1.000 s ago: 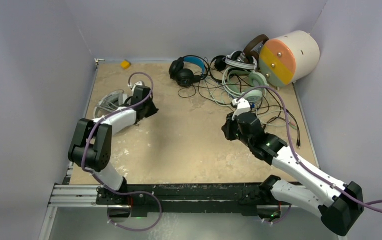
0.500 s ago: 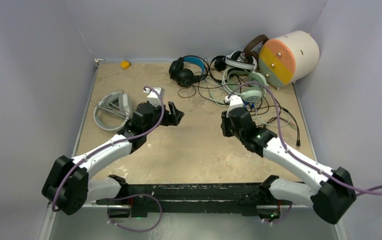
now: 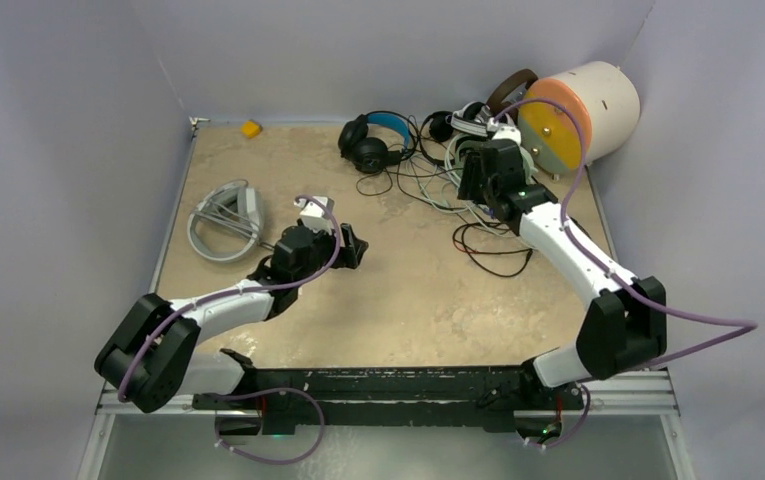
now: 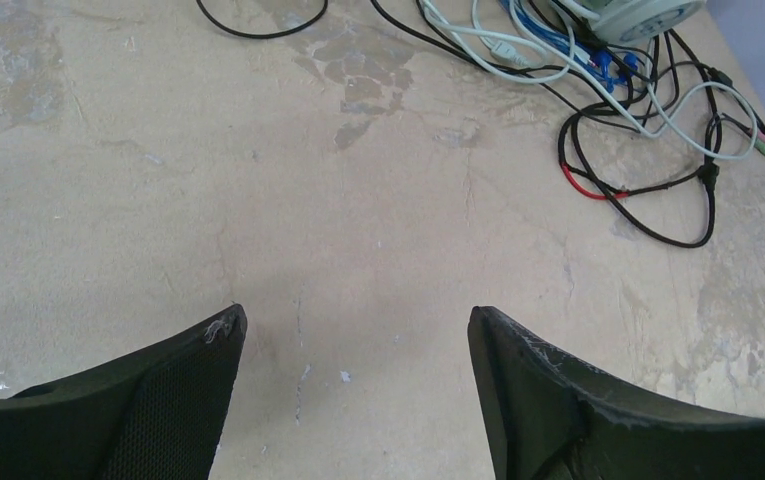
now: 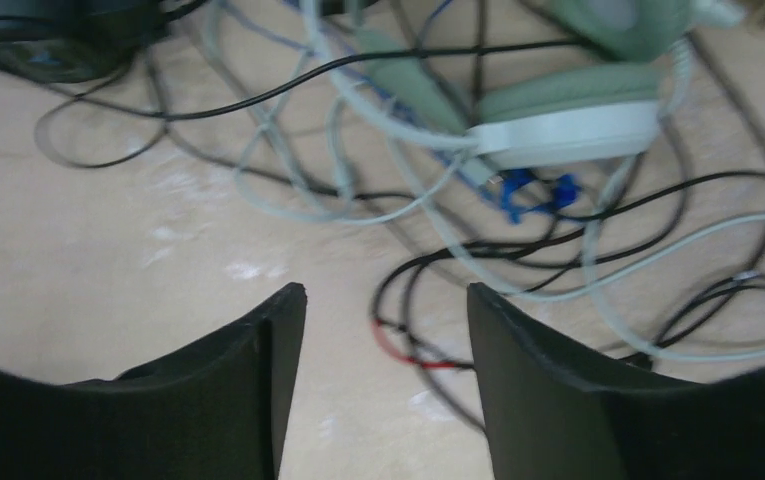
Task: Wrap the headphones
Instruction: Move the headphones to the center of the board.
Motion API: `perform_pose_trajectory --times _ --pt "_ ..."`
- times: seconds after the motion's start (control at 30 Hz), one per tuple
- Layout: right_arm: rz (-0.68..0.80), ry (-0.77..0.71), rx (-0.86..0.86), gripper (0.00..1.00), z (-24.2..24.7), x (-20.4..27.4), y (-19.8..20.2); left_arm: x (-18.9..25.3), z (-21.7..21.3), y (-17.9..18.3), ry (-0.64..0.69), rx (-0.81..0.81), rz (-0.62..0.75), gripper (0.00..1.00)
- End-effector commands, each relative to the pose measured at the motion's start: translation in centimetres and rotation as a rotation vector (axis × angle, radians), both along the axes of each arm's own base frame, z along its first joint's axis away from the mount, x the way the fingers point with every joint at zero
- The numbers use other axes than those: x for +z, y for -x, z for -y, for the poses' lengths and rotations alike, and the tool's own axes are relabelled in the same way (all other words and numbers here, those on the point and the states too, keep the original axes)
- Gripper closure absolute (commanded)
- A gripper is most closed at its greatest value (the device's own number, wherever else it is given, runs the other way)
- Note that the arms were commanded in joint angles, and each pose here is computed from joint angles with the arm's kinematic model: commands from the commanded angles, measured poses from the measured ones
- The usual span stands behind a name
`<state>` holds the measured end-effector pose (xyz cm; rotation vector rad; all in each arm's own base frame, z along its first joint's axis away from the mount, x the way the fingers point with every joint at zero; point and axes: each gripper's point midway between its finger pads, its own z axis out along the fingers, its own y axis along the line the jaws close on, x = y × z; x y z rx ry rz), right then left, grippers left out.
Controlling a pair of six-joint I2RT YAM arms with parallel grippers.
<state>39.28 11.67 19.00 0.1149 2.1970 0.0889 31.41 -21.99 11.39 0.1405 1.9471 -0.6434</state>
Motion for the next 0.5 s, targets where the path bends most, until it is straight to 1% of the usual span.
perform_pose_trajectory --times 0.0,0.03,0.07,0.1,0.17,0.23,0.3,0.47 --pt "0.026 -0.012 -0.149 0.21 3.9 0.5 -3.0 1.8 0.6 -0.8 0.078 0.008 0.076 0.20" --pt "0.029 -0.003 -0.174 0.14 4.6 0.5 -3.5 1.9 0.8 -0.6 0.084 -0.007 0.078 0.20" --pt "0.026 0.008 -0.201 0.09 5.3 0.4 -4.1 2.1 1.0 -0.5 0.090 -0.014 0.079 0.20" --pt "0.020 0.019 -0.222 0.08 5.9 0.3 -4.6 2.2 1.0 -0.5 0.093 -0.016 0.082 0.20" --pt "0.009 0.048 -0.274 0.07 7.4 -0.1 -5.5 2.1 1.8 0.2 0.070 -0.095 0.089 0.21" --pt "-0.020 0.040 -0.333 0.05 9.1 -0.9 -6.2 1.7 1.9 0.4 0.046 -0.113 0.075 0.22" --pt "-0.062 -0.021 -0.386 0.02 10.9 -2.3 -6.7 1.7 1.9 0.6 0.051 -0.123 0.083 0.22" --pt "-0.083 -0.178 -0.479 0.01 11.6 -4.5 -8.3 2.0 2.4 1.0 0.066 -0.154 0.094 0.22"
